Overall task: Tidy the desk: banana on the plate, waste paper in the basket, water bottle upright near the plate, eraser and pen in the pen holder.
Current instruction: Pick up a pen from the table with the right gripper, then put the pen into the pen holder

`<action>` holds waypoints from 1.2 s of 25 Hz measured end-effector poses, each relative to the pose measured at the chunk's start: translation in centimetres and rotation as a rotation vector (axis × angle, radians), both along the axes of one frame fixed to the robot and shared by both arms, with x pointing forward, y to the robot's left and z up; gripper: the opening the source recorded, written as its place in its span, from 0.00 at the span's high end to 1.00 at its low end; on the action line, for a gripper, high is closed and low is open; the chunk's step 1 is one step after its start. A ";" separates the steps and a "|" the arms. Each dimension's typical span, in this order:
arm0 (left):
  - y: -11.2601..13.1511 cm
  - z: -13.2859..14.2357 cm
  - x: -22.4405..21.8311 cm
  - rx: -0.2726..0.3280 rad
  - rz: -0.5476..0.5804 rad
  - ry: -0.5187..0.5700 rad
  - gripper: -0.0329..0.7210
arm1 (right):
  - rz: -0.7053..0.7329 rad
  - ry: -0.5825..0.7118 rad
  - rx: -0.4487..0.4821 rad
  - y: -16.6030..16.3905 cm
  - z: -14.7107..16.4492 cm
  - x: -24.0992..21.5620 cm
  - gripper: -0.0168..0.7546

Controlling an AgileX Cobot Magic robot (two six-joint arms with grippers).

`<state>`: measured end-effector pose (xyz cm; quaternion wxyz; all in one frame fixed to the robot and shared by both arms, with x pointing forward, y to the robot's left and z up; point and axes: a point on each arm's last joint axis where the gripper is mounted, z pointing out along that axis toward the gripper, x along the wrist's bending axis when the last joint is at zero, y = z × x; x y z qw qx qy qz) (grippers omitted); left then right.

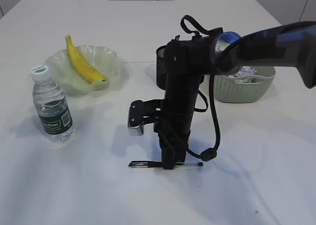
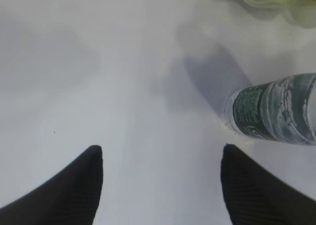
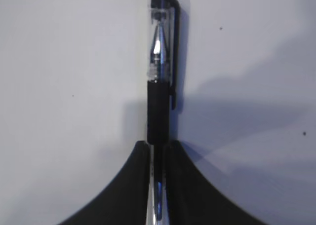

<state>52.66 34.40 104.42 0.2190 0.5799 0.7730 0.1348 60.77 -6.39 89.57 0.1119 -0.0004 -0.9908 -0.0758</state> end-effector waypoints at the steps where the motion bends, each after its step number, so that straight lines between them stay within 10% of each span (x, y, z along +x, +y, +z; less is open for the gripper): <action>1: 0.0 0.0 0.0 -0.001 -0.001 0.004 0.26 | -0.017 0.007 0.007 0.1 0.0 0.0 0.91; 14: -0.2 -0.1 -0.3 -0.022 -0.004 0.035 0.26 | -0.115 -0.079 0.076 -1.3 5.4 0.4 0.92; 30: -0.5 -0.3 -0.7 -0.061 -0.008 0.085 0.26 | -0.429 -0.184 0.407 -11.2 14.9 3.1 0.92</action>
